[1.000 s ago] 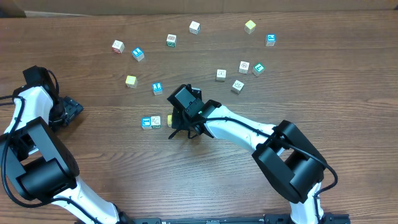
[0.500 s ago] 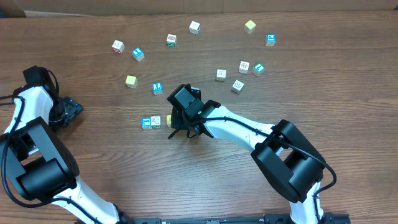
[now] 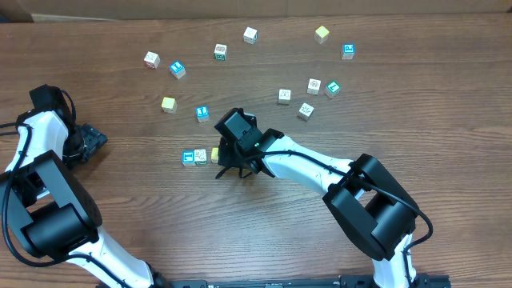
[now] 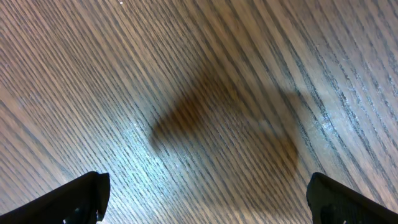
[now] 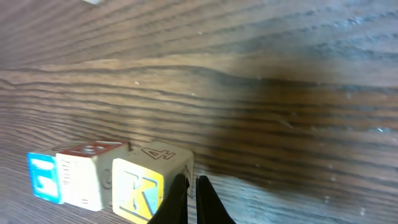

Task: Form a horizontal line

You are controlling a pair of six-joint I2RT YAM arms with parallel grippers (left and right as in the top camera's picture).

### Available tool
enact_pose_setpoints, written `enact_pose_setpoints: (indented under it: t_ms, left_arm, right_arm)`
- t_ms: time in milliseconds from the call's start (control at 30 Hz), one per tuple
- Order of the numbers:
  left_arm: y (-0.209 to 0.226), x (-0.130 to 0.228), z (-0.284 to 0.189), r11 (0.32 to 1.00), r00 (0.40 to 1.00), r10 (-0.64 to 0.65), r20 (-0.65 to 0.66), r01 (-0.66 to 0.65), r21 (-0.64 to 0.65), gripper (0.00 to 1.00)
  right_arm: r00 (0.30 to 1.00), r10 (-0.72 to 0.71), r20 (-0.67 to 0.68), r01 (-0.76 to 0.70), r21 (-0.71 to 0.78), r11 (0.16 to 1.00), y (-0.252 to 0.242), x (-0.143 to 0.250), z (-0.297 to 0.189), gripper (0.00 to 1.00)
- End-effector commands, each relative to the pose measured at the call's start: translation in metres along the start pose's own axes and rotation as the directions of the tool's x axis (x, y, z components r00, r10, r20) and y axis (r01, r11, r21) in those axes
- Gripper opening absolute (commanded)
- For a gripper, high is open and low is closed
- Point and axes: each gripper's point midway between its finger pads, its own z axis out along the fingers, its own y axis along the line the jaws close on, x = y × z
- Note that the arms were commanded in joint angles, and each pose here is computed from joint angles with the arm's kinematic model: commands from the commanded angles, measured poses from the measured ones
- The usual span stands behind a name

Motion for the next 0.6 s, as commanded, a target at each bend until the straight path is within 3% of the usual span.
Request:
enact_pose_setpoints:
  t_ms: [0,567]
  left_arm:
    - [0.0049,0.0001,0.0028,1.0,1.0,-0.005,-0.002,0.005,-0.014,1.0]
    - [0.0049,0.0001,0.0028,1.0,1.0,-0.005,-0.002,0.005,-0.014,1.0]
  right_arm:
    - [1.0,-0.001,0.002,0.001,-0.01,1.0,0.0014,0.001,0.0044,0.04]
    - [1.0,-0.013,0.012,0.013,-0.02,1.0,0.0042,-0.001,0.0044,0.04]
